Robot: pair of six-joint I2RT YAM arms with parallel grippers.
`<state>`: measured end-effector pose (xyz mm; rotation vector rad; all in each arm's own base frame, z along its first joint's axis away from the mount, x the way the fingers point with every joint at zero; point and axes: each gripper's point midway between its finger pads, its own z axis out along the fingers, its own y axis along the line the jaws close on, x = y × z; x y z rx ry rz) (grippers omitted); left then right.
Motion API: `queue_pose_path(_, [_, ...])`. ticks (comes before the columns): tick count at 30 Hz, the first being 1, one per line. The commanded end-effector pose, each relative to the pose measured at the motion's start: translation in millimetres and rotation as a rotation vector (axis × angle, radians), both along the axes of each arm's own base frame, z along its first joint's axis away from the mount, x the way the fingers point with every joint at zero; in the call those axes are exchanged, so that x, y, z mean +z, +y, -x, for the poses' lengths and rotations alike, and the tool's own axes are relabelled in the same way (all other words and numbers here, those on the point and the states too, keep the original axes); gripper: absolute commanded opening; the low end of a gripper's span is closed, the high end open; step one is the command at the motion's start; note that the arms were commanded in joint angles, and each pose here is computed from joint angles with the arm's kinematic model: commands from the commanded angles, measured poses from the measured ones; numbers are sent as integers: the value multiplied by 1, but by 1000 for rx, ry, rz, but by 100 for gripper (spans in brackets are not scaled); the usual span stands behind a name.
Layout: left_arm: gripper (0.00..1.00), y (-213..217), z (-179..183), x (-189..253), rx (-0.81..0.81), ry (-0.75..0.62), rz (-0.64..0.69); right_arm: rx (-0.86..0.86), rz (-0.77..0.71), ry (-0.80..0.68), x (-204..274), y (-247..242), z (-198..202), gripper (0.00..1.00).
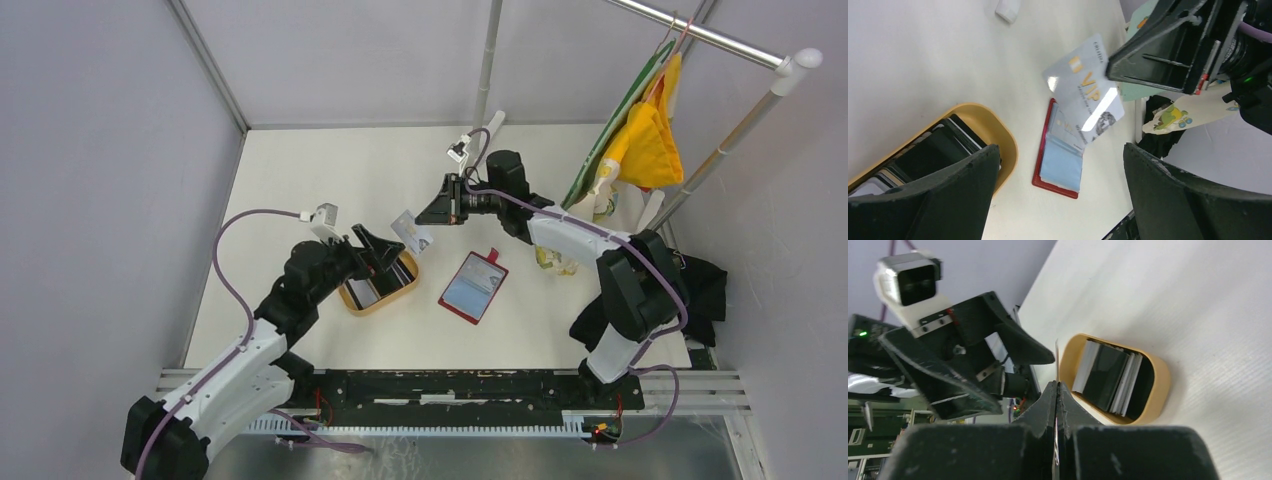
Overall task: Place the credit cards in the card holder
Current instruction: Pick up the credit card from the storage box, then insert the credit card into the card holder.
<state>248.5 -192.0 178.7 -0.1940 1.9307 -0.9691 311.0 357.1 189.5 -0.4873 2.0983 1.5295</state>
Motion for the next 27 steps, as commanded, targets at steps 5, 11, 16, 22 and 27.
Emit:
queue_pose_path(5, [96,-19,-4,49,-125,-124,185,79,-220,-55,79,-2,27,0])
queue_pose_path(11, [80,-32,0,86,-211,-235,279,102,-258,-51,90,-3,35,0])
queue_pose_path(16, [51,-36,-1,93,-230,-247,291,116,-282,-54,98,-4,41,0])
queue_pose_path(22, [24,-40,-2,96,-254,-256,298,139,-290,-55,100,0,48,0])
queue_pose_path(27, [2,-39,6,103,-288,-337,253,184,-314,-144,107,0,53,4])
